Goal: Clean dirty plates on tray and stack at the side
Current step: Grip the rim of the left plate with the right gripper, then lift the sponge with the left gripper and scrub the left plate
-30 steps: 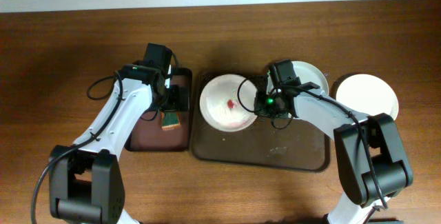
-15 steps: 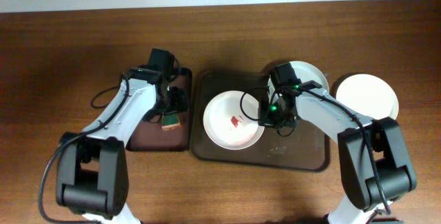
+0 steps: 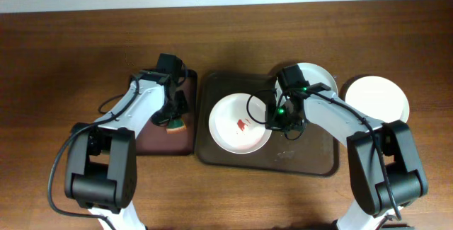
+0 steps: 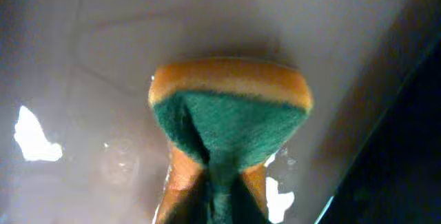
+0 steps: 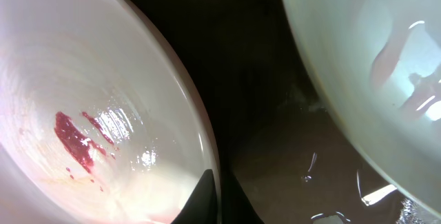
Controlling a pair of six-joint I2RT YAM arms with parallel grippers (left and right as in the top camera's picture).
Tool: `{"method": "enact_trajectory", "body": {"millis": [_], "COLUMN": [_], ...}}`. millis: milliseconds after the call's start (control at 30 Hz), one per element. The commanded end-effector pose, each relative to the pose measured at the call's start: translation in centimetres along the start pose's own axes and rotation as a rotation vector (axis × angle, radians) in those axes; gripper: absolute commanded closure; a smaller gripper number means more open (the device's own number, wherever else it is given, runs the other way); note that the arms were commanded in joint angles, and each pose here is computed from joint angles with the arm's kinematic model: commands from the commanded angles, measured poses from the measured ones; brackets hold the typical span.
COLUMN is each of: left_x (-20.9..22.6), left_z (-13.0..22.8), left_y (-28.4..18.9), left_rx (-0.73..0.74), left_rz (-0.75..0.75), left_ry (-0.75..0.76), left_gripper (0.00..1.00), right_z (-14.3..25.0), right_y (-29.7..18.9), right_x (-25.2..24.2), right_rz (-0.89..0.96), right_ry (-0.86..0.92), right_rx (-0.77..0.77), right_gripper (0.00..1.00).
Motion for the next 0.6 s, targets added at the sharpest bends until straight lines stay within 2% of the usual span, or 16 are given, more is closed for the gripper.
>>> {"method": "enact_trajectory", "body": {"millis": [0, 33, 67, 167, 300, 433, 567], "left_x": [1.1, 1.0, 1.0, 0.1, -0.3, -0.2, -0.3], "left_z": [1.4, 1.3, 1.3, -0.6, -1.9, -3.1, -4.0], "left_y": [2.2, 2.2, 2.1, -1.7, -7.7, -10.7, -11.4], "left_rx": [0.07, 0.068, 0.068, -0.03, -0.191, -0.315, -0.375], "left_rz": [-0.055, -0.054, -0.051, 0.005, 0.084, 0.099, 0.101], "left_ry": [0.003, 0.003, 0.003, 0.007, 0.117, 0.116, 0.106], "left_gripper": [0.86, 0.9, 1.0, 1.0, 1.0, 1.0, 1.0], "right_z": [-0.1, -0.1, -0.1, -0.1, -0.1, -0.1, -0.1], "right_y": [-0.6, -0.6, -0.6, -0.6, -0.6, -0.6, -0.6], "right_x": [0.2, 0.2, 0.2, 0.2, 0.2, 0.2, 0.2], "right_rz": [0.015, 0.014, 0.015, 0.015, 0.015, 0.015, 0.015], "right_ry": [-0.024, -0.024, -0.024, -0.024, -0.024, -0.024, -0.024], "right_rx": [-0.015, -0.015, -0.014, -0.014, -0.014, -0.015, -0.015], "right_gripper": [0.96, 0.96, 0.96, 0.96, 0.96, 0.96, 0.96]}}
Point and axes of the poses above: each gripper's point midway between its finger pads, its own y axis out along the fingers, its own x axis along the line the jaws close on, z = x × y, the point moved 3 cm from there along -y, back along the fingers, and after that the axes turned 2 degrees about -y, right-handed, at the moved point
